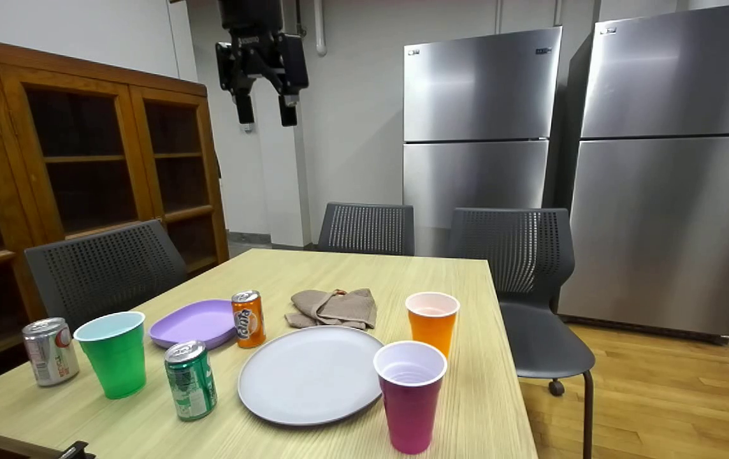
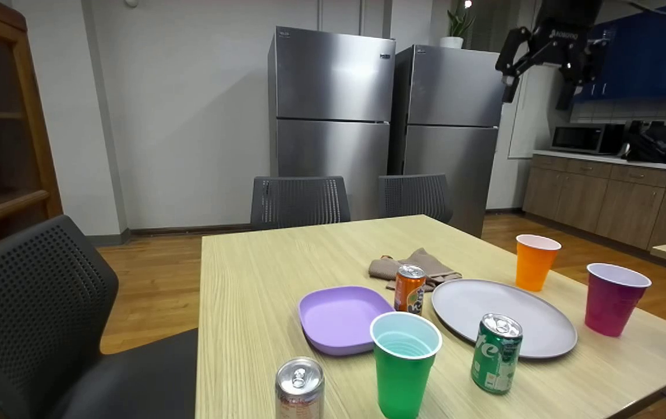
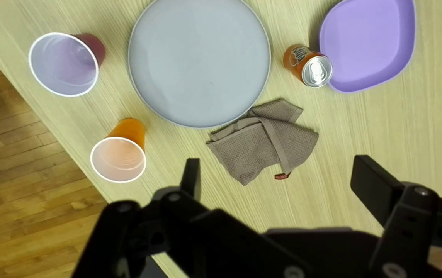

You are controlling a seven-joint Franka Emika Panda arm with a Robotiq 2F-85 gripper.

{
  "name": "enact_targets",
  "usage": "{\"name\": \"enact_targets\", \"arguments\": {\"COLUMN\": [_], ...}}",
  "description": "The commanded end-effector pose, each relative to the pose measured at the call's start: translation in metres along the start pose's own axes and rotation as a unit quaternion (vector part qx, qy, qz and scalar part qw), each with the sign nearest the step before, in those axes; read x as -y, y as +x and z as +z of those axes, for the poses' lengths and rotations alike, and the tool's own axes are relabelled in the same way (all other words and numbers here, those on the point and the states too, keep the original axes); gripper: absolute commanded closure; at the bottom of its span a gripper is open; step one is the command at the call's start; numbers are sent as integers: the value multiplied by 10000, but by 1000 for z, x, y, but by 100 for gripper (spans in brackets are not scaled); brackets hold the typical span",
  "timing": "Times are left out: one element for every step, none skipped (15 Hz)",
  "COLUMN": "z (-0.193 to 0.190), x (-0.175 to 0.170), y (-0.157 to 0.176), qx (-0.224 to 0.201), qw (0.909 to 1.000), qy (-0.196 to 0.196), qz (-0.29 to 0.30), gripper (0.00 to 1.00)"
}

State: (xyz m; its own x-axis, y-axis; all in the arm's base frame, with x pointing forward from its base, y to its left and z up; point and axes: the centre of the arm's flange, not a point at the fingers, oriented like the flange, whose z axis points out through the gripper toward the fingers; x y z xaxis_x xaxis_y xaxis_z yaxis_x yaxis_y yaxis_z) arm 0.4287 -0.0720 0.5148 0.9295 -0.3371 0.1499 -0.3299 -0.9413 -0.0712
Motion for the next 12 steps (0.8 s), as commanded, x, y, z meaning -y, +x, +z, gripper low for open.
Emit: {"name": "enact_targets", "arguments": {"z": [28,37,44,52,61,69,77,84,92,100,106,113], "x": [-13,-17,-20,-25,-29,-33,-38,-42,-46,-50,-53,-58], "y": [16,20,24,29,33,36,40,43,45,48,50,52], "qx": [83,129,159,187,217,238,263,274,297,299,314,317], "qw": [9996,9993,9989,9984,9977,9970,9961,9951,9939,9926,9915,9900], "qy": [-109,-135,-170,-207,-254,-299,-346,-390,-437,-510,-569,-662], "qz": [244,329,407,490,583,675,768,863,964,1059,1125,1203], "gripper": [0,0,0,0,0,0,0,0,0,0,0,0]}}
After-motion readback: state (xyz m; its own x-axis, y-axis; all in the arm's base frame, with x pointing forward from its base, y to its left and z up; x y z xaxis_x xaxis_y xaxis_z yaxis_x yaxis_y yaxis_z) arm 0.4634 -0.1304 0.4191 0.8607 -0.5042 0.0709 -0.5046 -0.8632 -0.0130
